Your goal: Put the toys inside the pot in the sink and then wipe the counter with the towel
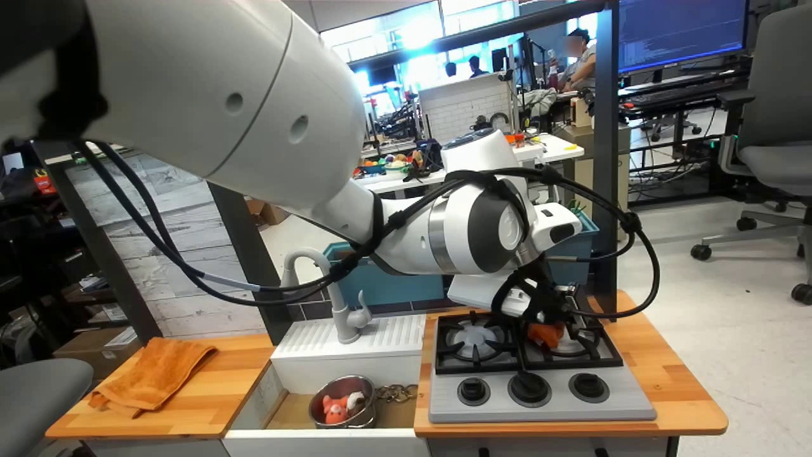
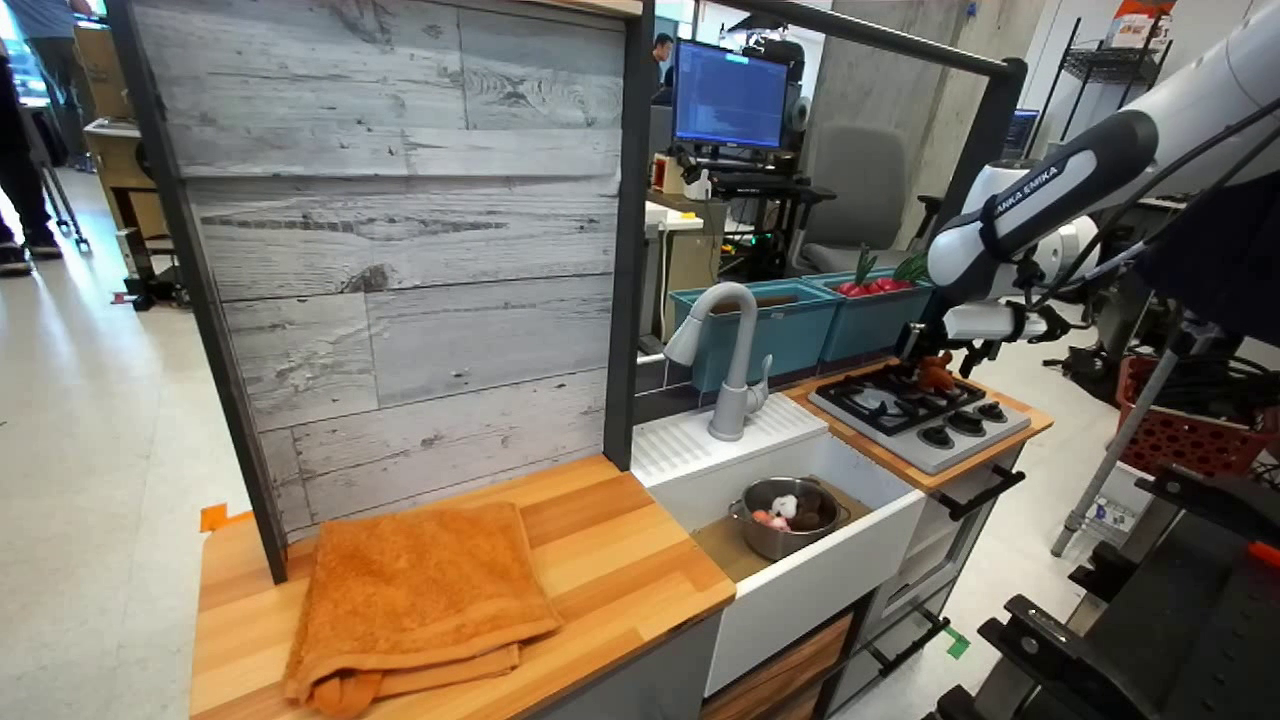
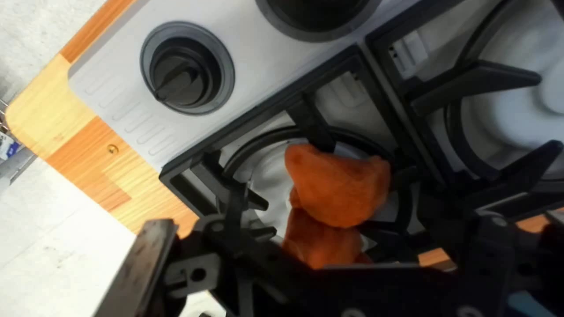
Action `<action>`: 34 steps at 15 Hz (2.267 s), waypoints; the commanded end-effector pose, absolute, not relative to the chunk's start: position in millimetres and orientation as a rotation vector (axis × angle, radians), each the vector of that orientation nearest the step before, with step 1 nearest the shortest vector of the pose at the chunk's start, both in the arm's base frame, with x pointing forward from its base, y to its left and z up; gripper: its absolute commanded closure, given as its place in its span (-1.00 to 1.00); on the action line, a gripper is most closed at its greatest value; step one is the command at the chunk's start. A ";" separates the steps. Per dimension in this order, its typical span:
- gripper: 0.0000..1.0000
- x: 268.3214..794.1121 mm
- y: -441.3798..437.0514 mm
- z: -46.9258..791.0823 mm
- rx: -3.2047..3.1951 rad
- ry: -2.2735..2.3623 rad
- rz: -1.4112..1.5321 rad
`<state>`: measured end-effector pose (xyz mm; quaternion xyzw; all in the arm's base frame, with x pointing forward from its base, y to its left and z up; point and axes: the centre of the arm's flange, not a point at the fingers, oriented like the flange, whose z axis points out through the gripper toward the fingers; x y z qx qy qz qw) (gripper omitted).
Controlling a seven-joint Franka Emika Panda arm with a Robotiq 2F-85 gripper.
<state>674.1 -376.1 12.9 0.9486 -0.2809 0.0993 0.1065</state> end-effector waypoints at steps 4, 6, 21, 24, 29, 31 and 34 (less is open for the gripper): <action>0.16 713.5 -390.5 4.6 2.808 -0.843 0.344; 0.47 714.5 -389.4 8.1 2.813 -0.842 0.354; 0.94 661.6 -274.9 77.7 3.212 -0.272 0.454; 0.94 652.1 -245.8 77.7 3.326 -0.074 0.431; 0.94 621.7 -196.8 52.5 3.452 0.206 0.241; 0.94 610.0 -181.0 33.2 3.473 0.252 0.179; 0.94 592.2 -157.9 5.9 3.471 0.330 0.220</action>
